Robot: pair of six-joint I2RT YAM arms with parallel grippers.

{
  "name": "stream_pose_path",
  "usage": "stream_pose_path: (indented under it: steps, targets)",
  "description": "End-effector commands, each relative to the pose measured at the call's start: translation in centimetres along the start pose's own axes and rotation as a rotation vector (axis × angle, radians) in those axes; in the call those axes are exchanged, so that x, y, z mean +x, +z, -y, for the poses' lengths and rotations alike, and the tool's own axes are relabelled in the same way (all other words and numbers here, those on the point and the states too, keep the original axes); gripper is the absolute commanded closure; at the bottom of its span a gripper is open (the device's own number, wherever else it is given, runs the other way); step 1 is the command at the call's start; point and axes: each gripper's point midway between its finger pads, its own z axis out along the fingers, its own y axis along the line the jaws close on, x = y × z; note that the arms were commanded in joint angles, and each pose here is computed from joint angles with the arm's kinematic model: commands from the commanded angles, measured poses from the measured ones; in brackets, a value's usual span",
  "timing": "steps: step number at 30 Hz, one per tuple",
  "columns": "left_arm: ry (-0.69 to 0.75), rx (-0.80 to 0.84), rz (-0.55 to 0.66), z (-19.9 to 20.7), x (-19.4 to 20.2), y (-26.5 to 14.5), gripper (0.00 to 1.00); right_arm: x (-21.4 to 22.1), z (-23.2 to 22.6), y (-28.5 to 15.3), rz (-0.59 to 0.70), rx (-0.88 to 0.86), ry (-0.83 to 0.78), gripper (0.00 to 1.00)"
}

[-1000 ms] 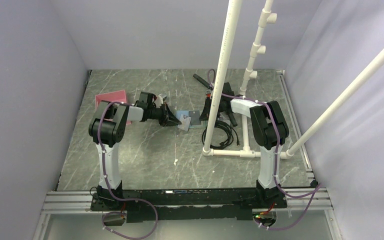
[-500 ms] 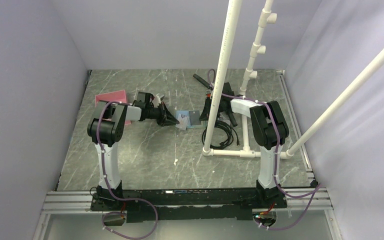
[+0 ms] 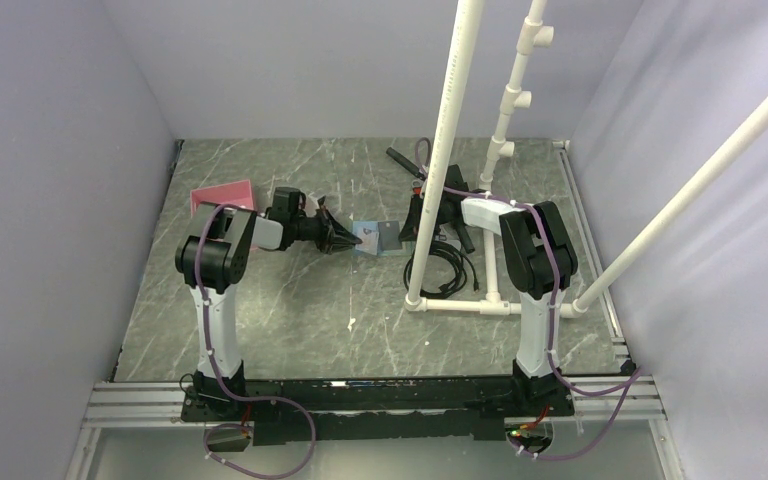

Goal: Put the credit cards into the card holder
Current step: Insert the credit card into the card holder.

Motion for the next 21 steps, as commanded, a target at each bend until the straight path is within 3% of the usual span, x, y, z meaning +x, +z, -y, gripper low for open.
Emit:
stream_pose_path:
  steps: [1,8,21]
  targets:
    - [-0.211,0.014,0.015,2.9,0.2,0.2,1.00,-0.4,0.7,0.9,0.005,0.023,-0.010,0.89]
    - [-0.324,-0.210,0.080,2.1,0.5,-0.9,1.00,-0.3,0.6,0.8,0.006,0.019,-0.010,0.89]
    - [-0.360,-0.240,0.077,1.4,0.5,-0.8,1.00,-0.2,0.6,0.9,0.001,0.015,-0.009,0.89]
